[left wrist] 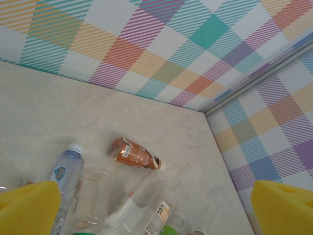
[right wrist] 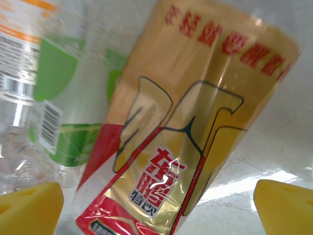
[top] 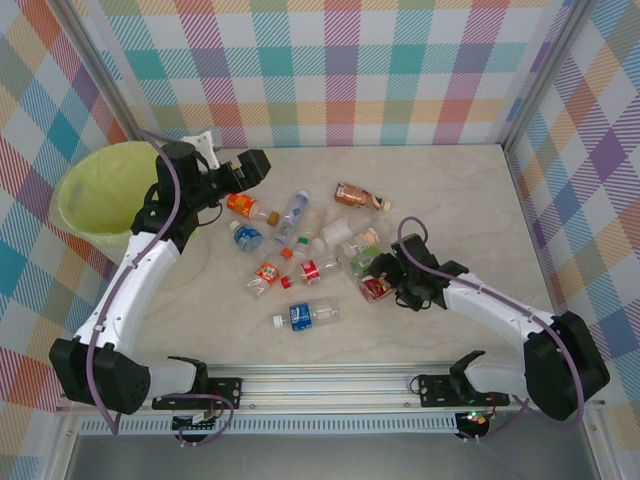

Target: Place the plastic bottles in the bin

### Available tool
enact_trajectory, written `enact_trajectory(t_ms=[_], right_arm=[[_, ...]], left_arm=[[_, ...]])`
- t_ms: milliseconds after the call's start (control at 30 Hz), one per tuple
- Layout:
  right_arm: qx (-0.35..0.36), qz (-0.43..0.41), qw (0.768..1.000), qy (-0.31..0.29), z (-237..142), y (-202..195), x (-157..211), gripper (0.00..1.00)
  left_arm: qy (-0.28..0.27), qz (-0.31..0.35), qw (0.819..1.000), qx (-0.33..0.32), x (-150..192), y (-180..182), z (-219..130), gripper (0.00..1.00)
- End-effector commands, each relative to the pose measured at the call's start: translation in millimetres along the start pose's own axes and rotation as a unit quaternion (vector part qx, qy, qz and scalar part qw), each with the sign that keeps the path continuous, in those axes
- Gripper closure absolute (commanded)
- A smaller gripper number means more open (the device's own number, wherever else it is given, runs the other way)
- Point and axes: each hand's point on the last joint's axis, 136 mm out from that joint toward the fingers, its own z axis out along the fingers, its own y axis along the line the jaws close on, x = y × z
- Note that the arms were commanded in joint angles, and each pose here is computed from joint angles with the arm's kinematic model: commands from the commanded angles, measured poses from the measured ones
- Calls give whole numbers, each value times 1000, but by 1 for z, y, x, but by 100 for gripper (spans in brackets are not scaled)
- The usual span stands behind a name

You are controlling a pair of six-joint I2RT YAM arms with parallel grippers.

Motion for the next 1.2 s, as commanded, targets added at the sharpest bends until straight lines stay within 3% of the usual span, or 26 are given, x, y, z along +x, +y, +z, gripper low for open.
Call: enact_trajectory(t_ms=[0,367,567,700,867,967,1167], right_arm=[[22,29,999,5,4,1,6,0],[79,38,996,18,39,-9,21,4],[64,13,998,4,42,-10,18,16],[18,-59,998,-19,33,6,9,31],[-10,-148,988,-50,11,23,-3,35],[-73,-212,971,-85,-8,47,-9,38],[-215,-401,885,-98,-58,108,8,37]], left_arm=[[-18,34,999,29,-7,-22,-16,0],[-18,42,999,10,0,-12,-17,0],[-5,33,999,14,4,-10,-12,0],[3,22,999,24,7,-11,-6,0],[13,7,999,41,11,-16,2,0],[25,0,998,56,16,-22,9,0],[84,-10,993,84,47,-44,37,0]])
